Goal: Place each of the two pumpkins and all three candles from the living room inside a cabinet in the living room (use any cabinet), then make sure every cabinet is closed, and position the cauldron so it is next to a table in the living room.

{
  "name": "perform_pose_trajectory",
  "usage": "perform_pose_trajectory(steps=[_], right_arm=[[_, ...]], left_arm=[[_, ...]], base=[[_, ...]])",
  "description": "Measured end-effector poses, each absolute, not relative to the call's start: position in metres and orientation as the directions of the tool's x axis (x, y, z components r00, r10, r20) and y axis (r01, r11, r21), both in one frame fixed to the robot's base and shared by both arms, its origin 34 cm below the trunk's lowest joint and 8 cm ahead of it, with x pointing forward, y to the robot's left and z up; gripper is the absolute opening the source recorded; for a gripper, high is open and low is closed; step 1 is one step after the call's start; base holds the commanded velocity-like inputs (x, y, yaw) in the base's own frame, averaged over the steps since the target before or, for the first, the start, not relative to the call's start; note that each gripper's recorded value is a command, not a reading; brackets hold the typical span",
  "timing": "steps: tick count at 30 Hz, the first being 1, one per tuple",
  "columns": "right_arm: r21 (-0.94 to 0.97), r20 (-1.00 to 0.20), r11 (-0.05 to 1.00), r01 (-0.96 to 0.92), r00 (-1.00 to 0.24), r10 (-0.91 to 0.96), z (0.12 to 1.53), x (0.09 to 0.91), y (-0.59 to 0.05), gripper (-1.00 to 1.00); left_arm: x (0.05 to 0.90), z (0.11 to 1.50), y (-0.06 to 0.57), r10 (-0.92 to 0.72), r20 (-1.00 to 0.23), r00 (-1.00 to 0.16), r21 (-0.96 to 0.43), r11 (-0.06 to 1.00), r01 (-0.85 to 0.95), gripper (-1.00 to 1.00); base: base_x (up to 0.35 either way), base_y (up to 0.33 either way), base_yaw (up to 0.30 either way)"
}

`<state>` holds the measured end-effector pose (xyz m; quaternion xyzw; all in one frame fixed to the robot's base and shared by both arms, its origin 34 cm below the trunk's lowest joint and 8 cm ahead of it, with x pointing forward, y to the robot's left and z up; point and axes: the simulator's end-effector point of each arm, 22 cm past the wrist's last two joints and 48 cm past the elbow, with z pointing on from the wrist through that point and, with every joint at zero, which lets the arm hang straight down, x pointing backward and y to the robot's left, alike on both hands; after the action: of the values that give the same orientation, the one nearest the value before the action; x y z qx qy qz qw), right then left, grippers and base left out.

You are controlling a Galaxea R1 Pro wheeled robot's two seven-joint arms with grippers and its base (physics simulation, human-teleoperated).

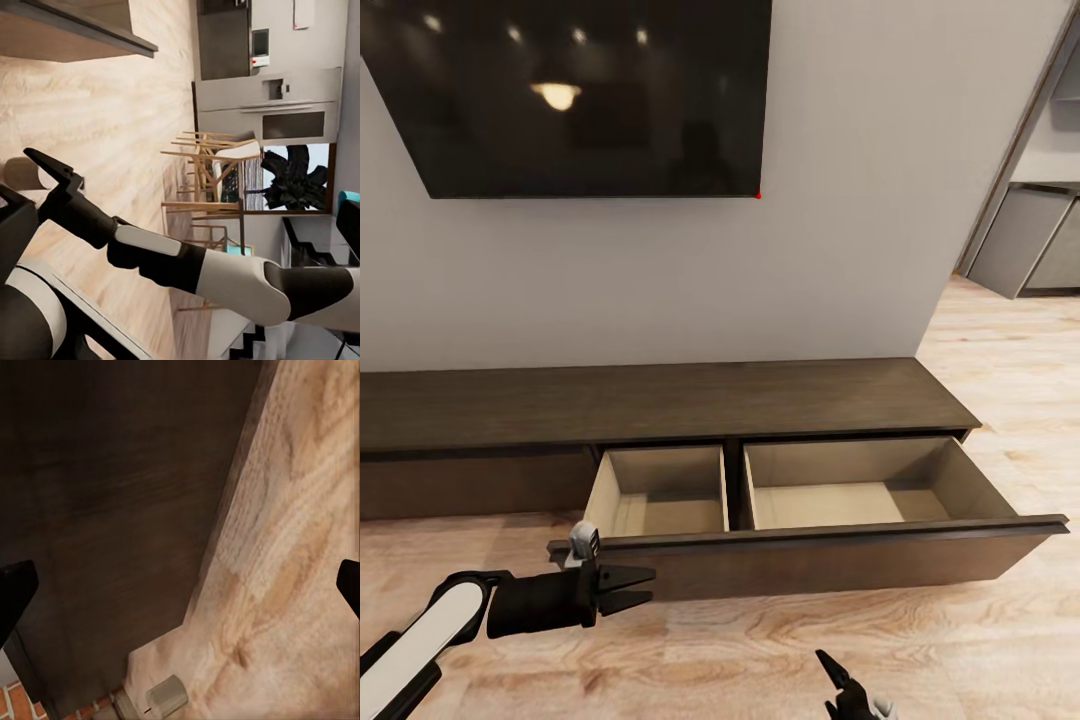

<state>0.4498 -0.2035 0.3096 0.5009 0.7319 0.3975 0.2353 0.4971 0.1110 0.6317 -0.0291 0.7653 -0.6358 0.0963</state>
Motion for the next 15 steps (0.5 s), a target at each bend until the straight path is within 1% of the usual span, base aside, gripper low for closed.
perform_pose_trajectory(steps=[2,8,10,13,15], right_arm=[[0.817,0.054,0.182,0.547,-0.387,0.92,0.309,0.45,-0.205,1.0],[0.809,0.055,0.187,0.557,-0.388,0.92,0.307,0.448,-0.206,1.0],[0.799,0.054,0.196,0.569,-0.391,0.919,0.304,0.446,-0.206,1.0],[0.779,0.046,0.243,0.578,-0.439,0.898,0.299,0.439,-0.201,1.0],[0.768,0.037,0.284,0.574,-0.483,0.875,0.296,0.433,-0.195,1.0]], left_arm=[[0.497,0.63,0.111,-0.165,-0.112,-0.98,-0.977,0.196,0.078,1.0],[0.497,0.609,0.116,-0.158,-0.123,-0.98,-0.954,0.29,0.073,1.0],[0.497,0.607,0.117,-0.158,-0.124,-0.98,-0.951,0.302,0.071,1.0],[0.497,0.605,0.117,-0.158,-0.124,-0.98,-0.948,0.31,0.07,1.0],[0.497,0.604,0.117,-0.158,-0.124,-0.98,-0.948,0.312,0.07,1.0]], base=[[0.0,0.0,0.0],[0.0,0.0,0.0],[0.0,0.0,0.0],[-0.006,-0.012,0.0],[-0.062,-0.127,0.0]])
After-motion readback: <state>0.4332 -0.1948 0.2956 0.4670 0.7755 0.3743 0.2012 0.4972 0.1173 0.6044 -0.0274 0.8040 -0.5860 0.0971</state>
